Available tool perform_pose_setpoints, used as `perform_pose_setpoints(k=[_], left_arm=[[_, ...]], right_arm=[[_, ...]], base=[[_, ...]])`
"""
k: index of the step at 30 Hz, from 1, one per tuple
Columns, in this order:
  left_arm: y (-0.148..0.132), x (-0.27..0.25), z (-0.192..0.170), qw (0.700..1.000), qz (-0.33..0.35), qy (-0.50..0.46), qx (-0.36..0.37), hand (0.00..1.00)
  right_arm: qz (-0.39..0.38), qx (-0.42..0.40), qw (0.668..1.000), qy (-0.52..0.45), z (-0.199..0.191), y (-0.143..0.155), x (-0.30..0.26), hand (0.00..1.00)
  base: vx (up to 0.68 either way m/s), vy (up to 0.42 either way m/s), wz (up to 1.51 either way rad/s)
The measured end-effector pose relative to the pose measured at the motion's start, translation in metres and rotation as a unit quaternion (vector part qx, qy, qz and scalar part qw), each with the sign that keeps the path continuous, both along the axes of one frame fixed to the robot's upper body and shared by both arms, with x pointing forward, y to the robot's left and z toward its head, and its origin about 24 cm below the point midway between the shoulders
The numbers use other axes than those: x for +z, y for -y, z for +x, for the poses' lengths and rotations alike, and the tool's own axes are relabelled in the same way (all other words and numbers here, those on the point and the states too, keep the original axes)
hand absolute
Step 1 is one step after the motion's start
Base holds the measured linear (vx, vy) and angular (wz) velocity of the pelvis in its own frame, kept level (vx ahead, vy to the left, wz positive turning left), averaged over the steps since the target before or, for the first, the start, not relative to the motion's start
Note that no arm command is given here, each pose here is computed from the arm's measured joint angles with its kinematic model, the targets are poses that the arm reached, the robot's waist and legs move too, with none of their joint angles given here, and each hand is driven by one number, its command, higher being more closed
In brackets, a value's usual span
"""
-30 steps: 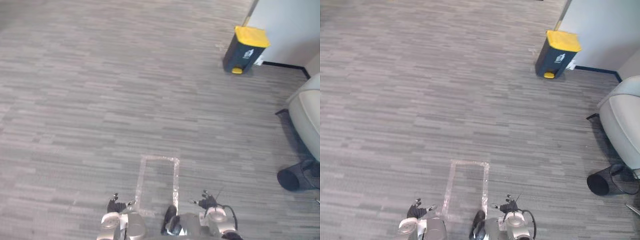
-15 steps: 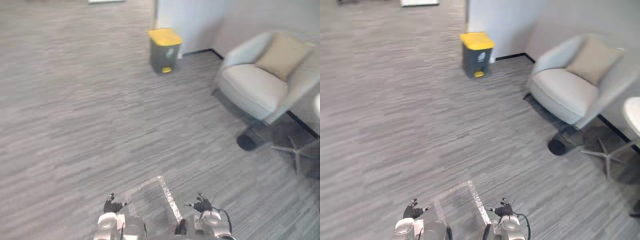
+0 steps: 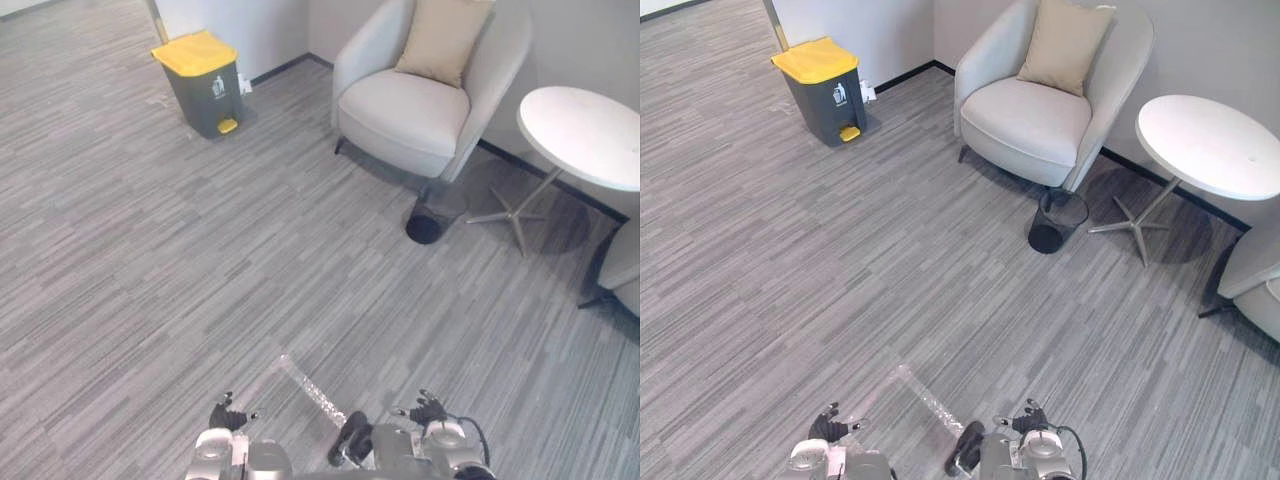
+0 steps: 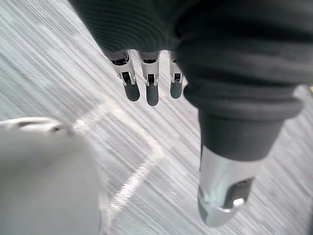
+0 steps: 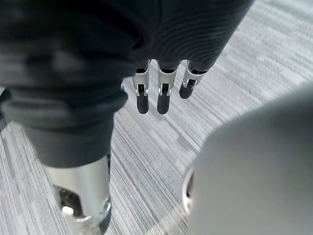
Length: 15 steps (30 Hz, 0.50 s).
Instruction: Organize the slippers on the shoe rack
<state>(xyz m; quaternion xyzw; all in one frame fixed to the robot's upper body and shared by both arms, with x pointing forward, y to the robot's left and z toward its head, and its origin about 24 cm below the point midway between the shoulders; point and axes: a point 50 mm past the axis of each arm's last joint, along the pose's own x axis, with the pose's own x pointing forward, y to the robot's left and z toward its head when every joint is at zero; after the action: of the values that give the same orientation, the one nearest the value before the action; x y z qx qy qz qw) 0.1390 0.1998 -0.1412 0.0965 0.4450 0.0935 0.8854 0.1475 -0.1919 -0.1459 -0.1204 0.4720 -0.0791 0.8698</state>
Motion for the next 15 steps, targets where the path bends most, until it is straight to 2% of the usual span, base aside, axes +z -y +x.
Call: perform_pose_setpoints(k=[8, 15], left_arm=[[-0.001, 0.0, -0.004, 1.0, 0.004, 0.0, 0.005, 0.0], [-0.011, -0.004, -0.013, 1.0, 0.016, -0.022, 0.006, 0.0]], right_arm=[[-0.004, -0.016, 1.0, -0.005, -0.004, 0.005, -0.001, 0.0], [0.007, -0.026, 1.0, -0.015, -0.012, -0.001, -0.005, 0.0]], base=[[0.15, 0.181, -0.84], [0.12, 0.173, -0.44]])
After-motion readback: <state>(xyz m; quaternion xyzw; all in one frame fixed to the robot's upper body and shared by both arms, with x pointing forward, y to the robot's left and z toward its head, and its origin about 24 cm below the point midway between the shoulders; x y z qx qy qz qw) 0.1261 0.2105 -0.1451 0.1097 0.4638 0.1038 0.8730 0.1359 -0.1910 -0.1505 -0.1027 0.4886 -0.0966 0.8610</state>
